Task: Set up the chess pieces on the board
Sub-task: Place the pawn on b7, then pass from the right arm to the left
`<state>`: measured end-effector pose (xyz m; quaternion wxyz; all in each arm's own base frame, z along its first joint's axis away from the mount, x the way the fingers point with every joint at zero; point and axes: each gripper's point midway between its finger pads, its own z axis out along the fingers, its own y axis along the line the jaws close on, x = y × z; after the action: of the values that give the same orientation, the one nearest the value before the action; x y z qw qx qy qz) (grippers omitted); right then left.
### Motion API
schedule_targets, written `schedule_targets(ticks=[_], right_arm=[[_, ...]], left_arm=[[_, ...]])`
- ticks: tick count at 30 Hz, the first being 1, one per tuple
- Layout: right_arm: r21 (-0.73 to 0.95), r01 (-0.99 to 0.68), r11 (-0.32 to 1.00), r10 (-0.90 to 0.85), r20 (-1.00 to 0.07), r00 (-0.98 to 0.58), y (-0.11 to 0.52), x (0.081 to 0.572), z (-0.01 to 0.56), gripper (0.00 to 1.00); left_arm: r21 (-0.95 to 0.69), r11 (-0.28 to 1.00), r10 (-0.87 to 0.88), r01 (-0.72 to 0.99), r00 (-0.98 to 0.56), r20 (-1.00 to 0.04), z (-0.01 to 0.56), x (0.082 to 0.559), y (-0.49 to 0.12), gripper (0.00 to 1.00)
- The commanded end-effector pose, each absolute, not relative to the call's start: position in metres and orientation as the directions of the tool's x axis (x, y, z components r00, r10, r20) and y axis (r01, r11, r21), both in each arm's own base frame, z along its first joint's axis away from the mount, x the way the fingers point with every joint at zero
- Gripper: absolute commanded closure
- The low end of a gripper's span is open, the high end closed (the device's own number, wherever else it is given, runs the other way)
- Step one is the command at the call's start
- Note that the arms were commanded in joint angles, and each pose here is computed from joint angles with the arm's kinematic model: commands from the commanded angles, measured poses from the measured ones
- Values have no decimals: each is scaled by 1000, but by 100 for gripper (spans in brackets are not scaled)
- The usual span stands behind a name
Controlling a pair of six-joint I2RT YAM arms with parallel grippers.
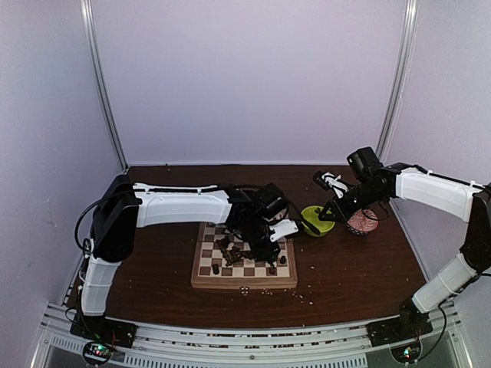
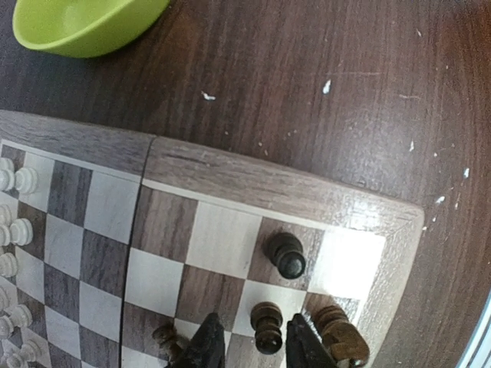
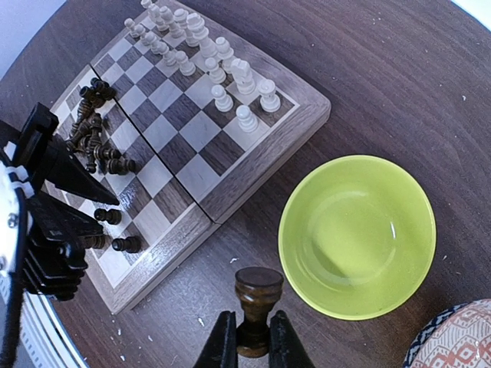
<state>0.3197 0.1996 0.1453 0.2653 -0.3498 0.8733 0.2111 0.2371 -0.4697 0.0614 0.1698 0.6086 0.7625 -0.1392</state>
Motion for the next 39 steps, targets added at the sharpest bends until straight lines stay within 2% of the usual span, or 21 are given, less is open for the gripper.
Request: schedule_targets(ticks=[1, 7, 9, 12, 15, 25, 32, 39], right_arm=[[191, -732, 654, -493, -626, -604, 201, 320, 151, 94], [246, -776, 581, -482, -664, -572, 215, 310, 171, 94], [294, -793, 534, -486, -661, -572, 226, 303, 178, 93], [348, -826, 444, -518, -652, -553, 245, 289, 188, 93], [397, -850, 346, -538, -658, -526, 267, 275, 201, 93], [497, -861, 106, -643, -626, -440, 328, 228, 212, 93], [536, -843, 42, -682, -601, -417, 348, 209, 208, 93], [559, -829, 19, -703, -582, -409, 353, 200, 204, 93]], left_arm=[[68, 223, 812, 972, -147, -564, 138, 251, -481, 67], [172, 257, 748, 951, -83, -658, 207, 263, -462, 67], [226, 218, 720, 949, 1, -694, 219, 255, -452, 67], [357, 99, 624, 929, 221, -750, 244, 233, -440, 65], [467, 43, 581, 883, 358, -731, 246, 225, -432, 60], [569, -33, 620, 822, 463, -633, 233, 218, -433, 56], [606, -83, 625, 791, 515, -586, 217, 198, -440, 55], [626, -104, 654, 773, 528, -542, 205, 197, -443, 61]])
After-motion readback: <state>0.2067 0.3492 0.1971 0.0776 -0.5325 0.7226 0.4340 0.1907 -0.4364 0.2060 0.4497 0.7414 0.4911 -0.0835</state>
